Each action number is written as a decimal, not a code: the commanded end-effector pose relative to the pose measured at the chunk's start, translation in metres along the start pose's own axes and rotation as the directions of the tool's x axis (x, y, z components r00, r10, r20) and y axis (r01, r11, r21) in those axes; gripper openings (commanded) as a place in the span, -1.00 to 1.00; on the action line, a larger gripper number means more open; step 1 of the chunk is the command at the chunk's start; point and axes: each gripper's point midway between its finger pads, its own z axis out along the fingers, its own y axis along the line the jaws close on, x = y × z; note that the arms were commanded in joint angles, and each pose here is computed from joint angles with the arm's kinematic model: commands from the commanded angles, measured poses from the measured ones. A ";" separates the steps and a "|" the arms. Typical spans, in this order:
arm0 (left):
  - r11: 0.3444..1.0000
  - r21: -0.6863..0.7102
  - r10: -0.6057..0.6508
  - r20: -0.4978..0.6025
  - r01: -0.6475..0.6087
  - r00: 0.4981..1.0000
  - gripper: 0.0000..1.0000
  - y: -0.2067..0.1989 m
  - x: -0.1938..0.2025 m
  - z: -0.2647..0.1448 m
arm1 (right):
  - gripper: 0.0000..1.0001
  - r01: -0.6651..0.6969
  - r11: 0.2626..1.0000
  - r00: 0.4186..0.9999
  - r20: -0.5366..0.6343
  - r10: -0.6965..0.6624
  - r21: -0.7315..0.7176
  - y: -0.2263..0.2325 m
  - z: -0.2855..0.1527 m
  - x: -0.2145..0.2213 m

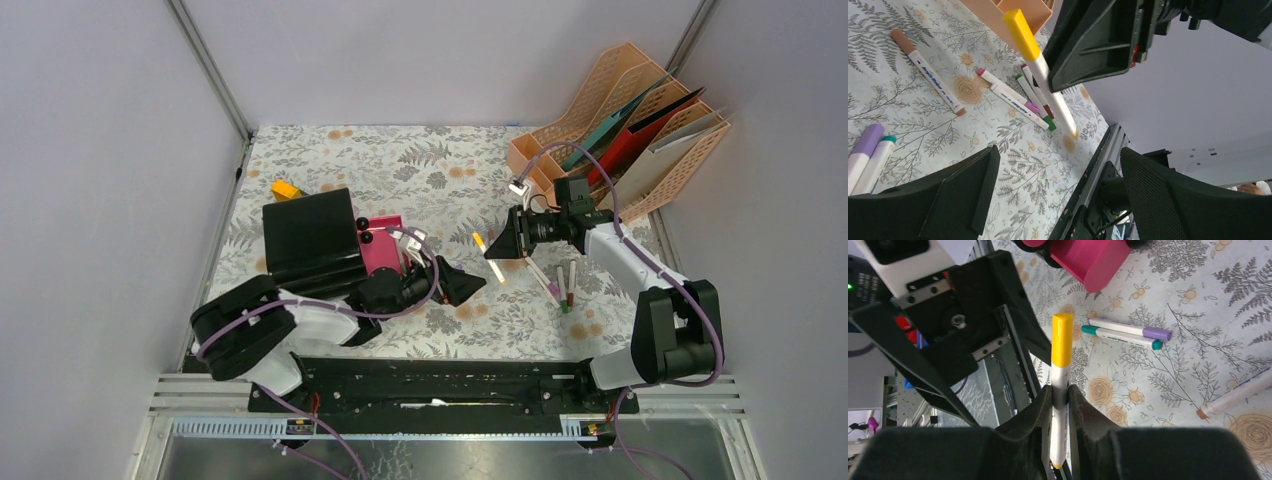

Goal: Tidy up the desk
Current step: Place the stationery in the drawer.

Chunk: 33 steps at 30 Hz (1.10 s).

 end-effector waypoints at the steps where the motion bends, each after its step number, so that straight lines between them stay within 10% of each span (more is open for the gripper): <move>1: 0.992 0.119 -0.049 0.113 0.035 0.992 0.88 -0.032 -0.026 0.023 | -1.00 0.027 0.996 0.999 0.043 -0.023 -0.090 0.025 -0.006 -0.011; 12: 0.989 0.108 -0.110 0.105 0.098 0.988 0.38 -0.024 -0.014 0.062 | -1.00 0.029 0.993 0.999 0.049 -0.024 -0.111 0.030 -0.007 -0.011; 27: 0.989 0.084 -0.130 0.088 0.122 0.988 -0.99 -0.017 -0.008 0.068 | -1.00 0.048 0.994 0.998 0.053 -0.043 -0.102 0.030 -0.007 -0.011; 33: 0.994 0.060 -0.100 0.094 0.094 0.991 -1.00 -0.015 -0.011 0.059 | -0.78 0.074 0.993 0.996 0.058 -0.069 -0.088 0.029 -0.009 -0.010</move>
